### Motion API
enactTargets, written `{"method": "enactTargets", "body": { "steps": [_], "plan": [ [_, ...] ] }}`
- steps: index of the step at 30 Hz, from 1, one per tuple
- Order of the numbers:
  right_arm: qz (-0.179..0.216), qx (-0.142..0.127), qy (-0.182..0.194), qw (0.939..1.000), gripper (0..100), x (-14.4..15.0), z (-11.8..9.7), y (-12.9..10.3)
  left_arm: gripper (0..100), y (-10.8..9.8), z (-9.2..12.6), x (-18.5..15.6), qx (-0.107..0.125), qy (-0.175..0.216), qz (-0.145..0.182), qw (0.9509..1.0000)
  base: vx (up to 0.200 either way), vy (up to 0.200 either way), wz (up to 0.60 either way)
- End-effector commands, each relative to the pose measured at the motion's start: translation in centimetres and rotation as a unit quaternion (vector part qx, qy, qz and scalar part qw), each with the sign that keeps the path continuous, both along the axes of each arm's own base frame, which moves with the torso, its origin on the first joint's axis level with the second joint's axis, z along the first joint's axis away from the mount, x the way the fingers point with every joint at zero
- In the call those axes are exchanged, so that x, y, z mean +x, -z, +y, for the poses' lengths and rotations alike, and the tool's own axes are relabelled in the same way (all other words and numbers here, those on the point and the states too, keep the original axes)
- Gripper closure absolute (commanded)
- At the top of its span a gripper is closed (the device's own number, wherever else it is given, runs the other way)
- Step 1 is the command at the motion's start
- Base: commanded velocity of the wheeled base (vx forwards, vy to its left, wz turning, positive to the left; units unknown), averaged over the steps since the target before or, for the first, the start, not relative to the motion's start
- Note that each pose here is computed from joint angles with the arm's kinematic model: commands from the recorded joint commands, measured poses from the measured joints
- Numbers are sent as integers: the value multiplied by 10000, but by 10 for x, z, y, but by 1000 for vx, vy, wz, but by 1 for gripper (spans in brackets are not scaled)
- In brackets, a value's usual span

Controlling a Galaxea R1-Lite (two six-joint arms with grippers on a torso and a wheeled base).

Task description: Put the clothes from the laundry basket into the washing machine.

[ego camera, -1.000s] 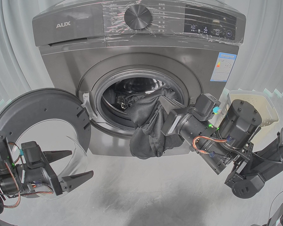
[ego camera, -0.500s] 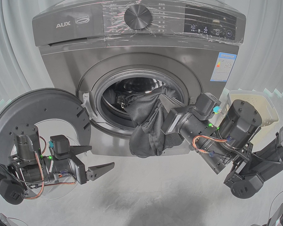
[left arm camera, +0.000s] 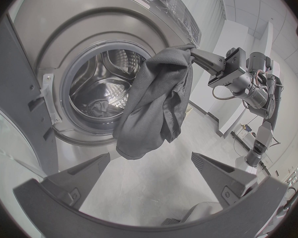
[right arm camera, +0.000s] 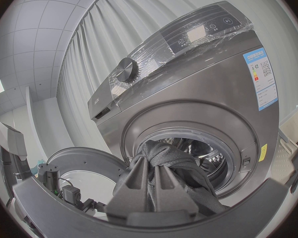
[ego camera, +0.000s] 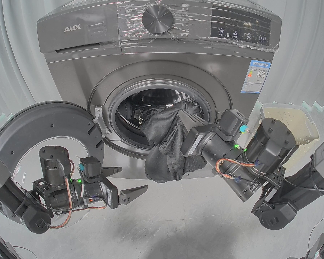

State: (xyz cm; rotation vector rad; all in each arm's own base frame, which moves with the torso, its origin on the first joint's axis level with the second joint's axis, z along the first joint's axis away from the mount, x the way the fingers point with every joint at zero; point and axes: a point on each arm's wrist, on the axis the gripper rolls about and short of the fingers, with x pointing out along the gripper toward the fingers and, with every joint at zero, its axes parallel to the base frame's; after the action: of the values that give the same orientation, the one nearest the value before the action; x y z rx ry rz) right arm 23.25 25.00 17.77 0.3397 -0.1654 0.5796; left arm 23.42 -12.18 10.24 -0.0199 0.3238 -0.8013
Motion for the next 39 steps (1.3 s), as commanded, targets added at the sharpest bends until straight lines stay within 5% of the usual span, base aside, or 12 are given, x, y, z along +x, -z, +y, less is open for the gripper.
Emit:
{"method": "enactTargets", "body": {
  "steps": [1,22,29,39],
  "plan": [
    [43,-50,11,10000,100,5,5,8,0,15,-6,5,96,49,219,9997,0,0,0],
    [-27,-11,49,10000,100,28,28,18,0,29,-39,8,-14,573,148,9982,0,0,0],
    [-76,-7,74,9999,100,29,29,18,0,32,-66,22,-424,702,-34,9966,0,0,0],
    [-129,45,91,9999,100,29,28,18,0,34,-81,33,-692,728,-125,9949,0,0,0]
  ]
}}
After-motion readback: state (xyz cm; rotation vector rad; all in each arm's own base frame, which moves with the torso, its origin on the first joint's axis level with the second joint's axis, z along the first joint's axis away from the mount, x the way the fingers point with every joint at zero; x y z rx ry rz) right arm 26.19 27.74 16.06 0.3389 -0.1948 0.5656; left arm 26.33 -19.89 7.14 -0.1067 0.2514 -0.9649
